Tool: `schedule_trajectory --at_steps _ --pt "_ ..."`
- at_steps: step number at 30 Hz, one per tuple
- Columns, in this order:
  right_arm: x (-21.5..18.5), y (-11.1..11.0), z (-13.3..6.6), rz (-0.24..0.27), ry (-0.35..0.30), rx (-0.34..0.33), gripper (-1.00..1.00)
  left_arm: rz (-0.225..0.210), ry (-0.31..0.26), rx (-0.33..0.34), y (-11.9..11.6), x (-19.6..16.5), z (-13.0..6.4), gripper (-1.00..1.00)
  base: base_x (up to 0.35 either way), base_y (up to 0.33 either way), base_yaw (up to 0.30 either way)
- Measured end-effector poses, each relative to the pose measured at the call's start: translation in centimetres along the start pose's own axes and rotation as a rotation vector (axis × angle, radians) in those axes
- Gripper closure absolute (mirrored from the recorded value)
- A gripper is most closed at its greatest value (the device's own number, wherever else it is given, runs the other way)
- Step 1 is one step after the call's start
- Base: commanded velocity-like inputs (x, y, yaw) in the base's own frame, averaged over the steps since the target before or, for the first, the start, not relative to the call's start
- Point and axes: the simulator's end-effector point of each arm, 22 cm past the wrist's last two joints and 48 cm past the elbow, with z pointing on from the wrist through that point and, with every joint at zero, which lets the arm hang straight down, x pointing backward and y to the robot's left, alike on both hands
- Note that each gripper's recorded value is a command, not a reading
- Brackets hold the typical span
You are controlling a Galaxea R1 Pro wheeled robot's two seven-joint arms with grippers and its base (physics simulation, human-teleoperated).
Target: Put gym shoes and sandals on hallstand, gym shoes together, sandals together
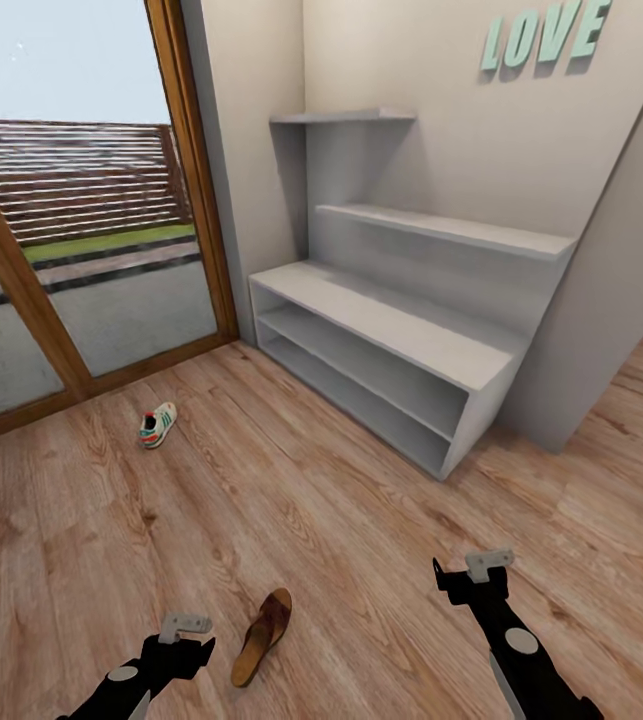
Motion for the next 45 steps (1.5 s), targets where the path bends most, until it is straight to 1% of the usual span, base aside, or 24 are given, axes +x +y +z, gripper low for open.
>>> schedule_trajectory --at_steps 45 --pt "8.1 1.7 3.9 0.006 -0.005 0.002 -1.00 0.000 0.003 -0.001 0.2 6.4 7.0 -1.00 0.000 0.000 -0.002"
